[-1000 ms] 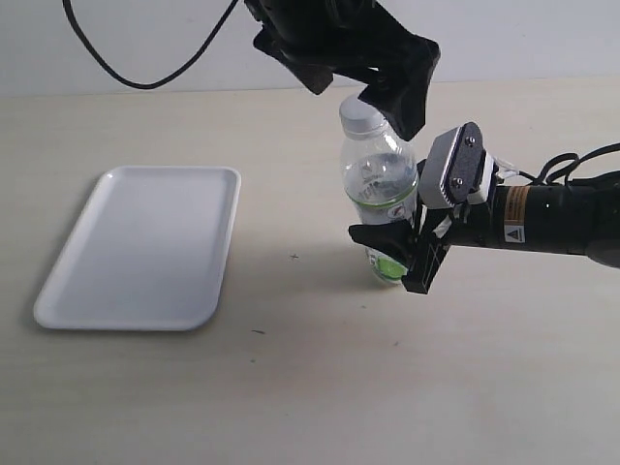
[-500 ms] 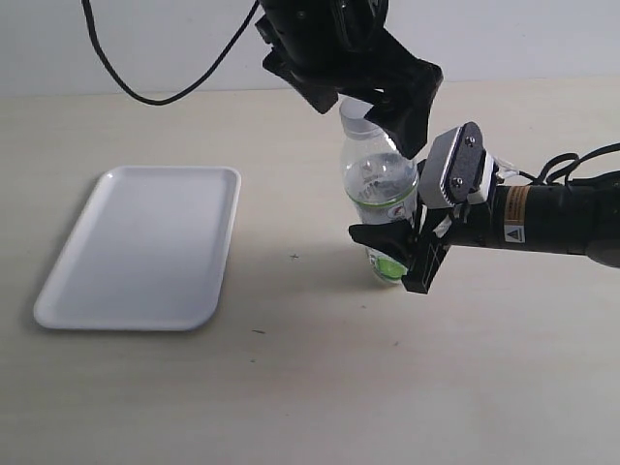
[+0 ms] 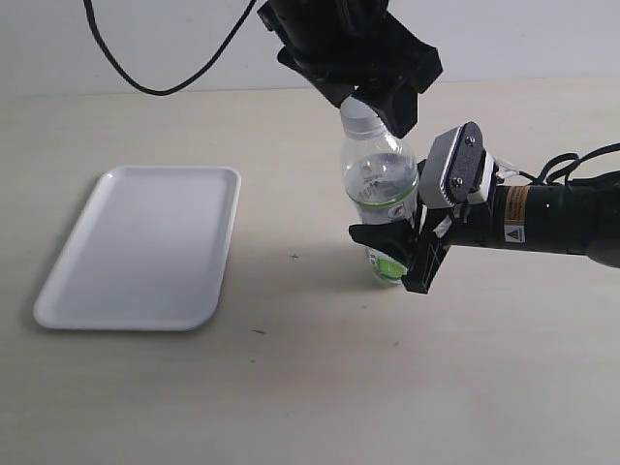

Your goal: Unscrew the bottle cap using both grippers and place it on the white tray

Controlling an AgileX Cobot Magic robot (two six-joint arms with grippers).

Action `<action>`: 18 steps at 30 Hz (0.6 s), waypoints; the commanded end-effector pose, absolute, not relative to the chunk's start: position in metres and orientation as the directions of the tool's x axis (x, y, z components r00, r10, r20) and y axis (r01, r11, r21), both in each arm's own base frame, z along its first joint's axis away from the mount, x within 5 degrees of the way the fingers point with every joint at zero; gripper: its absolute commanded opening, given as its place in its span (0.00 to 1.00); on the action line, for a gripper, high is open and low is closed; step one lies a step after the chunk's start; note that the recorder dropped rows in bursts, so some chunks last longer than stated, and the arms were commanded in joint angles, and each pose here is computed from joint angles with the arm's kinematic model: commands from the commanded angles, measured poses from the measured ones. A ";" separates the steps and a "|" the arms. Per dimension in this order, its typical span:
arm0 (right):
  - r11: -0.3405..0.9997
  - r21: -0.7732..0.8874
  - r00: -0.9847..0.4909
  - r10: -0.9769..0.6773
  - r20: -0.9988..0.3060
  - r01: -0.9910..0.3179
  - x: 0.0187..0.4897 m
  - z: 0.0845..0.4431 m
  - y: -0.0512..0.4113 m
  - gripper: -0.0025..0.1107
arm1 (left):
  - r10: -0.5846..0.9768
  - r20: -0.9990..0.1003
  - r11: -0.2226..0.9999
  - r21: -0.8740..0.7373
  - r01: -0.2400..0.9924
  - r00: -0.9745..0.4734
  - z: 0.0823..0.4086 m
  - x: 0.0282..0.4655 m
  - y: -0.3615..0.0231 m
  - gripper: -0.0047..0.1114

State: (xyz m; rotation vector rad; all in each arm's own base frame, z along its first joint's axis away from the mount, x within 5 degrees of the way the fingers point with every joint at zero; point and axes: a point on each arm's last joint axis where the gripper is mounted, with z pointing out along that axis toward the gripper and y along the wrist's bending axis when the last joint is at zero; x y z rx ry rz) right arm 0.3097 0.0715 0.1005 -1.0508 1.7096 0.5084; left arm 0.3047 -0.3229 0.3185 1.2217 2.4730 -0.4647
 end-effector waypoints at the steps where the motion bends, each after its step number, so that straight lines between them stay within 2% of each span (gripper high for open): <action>1: 0.512 -0.147 -0.128 -0.464 -0.877 -0.846 0.307 0.093 0.070 0.02 | 0.693 -0.445 0.568 -0.148 0.809 -0.568 0.318 0.303 -0.326 0.63; 18: 0.512 -0.147 -0.127 -0.462 -0.877 -0.847 0.307 0.094 0.071 0.02 | 0.704 -0.421 0.568 -0.150 0.809 -0.572 0.314 0.303 -0.326 0.62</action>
